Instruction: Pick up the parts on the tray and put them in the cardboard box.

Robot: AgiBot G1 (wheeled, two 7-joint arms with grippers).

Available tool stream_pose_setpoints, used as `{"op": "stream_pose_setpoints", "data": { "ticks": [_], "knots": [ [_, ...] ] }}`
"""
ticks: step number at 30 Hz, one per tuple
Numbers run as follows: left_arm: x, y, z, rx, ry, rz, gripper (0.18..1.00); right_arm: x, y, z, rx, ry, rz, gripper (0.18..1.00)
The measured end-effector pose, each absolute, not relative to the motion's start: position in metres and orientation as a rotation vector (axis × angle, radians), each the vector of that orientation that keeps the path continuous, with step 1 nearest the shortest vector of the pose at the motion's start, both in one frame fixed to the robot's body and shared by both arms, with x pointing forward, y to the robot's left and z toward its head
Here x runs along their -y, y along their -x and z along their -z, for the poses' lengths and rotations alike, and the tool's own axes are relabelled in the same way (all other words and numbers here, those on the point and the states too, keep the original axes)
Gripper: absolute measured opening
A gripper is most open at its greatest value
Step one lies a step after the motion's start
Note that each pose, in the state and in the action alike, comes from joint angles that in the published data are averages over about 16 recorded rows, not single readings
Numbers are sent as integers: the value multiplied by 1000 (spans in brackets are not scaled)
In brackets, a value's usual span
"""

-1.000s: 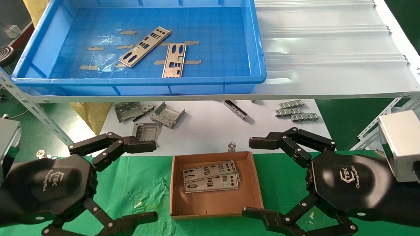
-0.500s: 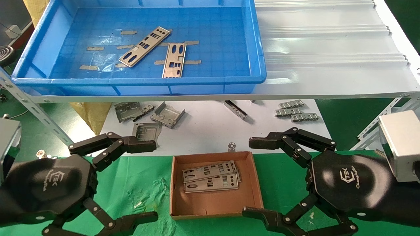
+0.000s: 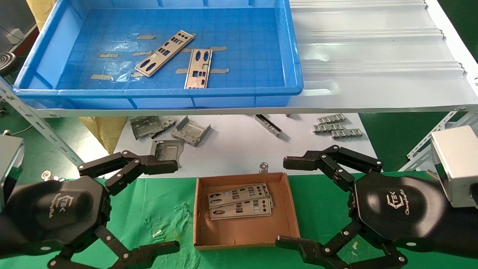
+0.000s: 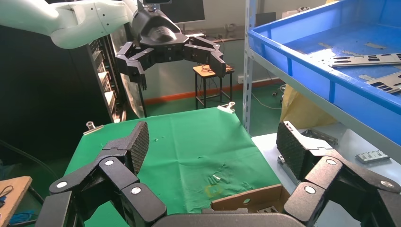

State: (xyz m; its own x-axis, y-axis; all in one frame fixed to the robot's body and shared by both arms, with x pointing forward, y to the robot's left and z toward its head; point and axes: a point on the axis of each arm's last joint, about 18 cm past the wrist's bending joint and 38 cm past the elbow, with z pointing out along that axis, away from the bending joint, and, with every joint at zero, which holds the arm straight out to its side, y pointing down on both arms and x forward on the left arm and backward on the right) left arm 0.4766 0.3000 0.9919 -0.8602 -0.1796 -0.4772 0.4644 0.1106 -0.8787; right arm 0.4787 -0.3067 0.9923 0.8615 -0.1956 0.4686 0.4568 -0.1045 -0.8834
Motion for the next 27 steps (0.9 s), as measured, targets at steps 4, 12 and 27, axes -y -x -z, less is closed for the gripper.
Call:
{"op": "stream_pose_setpoints", "data": {
  "ticks": [4, 12, 27],
  "knots": [
    [-300, -477, -992, -1923, -276, 1800, 1001, 307, -479, -992, 210, 1585, 556, 1000],
    [-300, -477, -992, -1923, -276, 1800, 1001, 307, -479, -992, 210, 1585, 556, 1000],
    [-300, -477, -992, -1923, -276, 1800, 1001, 307, -479, -992, 210, 1585, 556, 1000]
  ]
}}
